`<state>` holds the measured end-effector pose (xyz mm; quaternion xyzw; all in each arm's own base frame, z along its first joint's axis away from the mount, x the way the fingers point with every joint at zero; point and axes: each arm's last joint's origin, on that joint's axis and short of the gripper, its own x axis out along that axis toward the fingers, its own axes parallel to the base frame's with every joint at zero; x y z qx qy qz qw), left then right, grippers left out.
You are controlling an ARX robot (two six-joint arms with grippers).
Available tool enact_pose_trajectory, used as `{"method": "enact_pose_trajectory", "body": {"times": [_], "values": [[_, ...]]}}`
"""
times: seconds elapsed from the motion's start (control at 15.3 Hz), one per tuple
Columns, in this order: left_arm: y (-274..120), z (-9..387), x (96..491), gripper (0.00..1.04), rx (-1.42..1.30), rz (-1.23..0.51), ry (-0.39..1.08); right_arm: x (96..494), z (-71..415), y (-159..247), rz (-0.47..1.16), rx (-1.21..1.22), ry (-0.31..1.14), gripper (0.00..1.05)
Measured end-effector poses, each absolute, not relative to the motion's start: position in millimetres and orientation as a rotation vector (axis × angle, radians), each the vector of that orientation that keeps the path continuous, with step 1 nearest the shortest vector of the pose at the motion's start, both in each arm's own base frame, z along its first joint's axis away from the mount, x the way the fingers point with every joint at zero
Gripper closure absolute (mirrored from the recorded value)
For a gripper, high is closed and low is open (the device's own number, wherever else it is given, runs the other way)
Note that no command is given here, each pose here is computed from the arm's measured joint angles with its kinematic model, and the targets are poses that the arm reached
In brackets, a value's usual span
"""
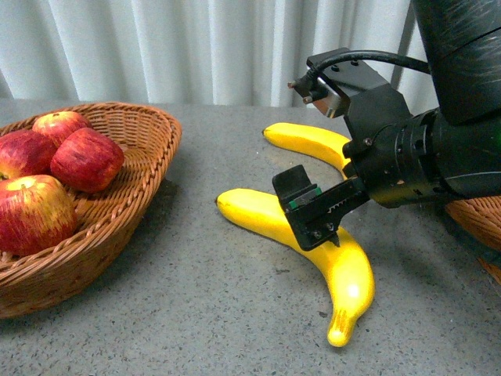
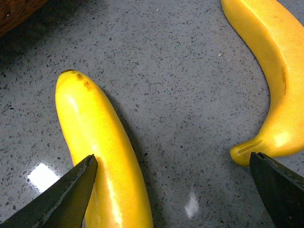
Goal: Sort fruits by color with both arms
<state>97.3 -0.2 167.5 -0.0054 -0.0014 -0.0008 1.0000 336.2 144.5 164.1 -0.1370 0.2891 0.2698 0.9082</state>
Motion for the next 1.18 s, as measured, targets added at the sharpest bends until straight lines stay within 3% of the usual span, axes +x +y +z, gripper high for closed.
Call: {"method": "enact_pose_trajectory", "body": {"times": [0.65,0.78,0.92,0.98,1.18], "values": [[-0.2,167.5,97.3,0.07,-0.011,-0.002,-0.003,316.0,147.1,138.1,0.618,-0.327,0.707,0.07],[-0.2,167.5,97.3,0.07,-0.011,-0.002,-0.003,314.4,145.3,137.5,0.624,-0.327,0.725,0.23],[-0.2,167.5,97.3,0.07,-0.011,-0.002,-0.003,313.1,146.8,137.0,0.637,-0.32,0.731,0.47],[-0.2,167.5,97.3,0.07,-0.011,-0.001,-0.003,313.6,152.9,132.2,0.631,-0.296,0.723,0.65],[-0.2,167.5,97.3,0.07,-0.011,-0.002,-0.003,322.4,190.4,96.4,0.567,-0.171,0.627,0.67]]}}
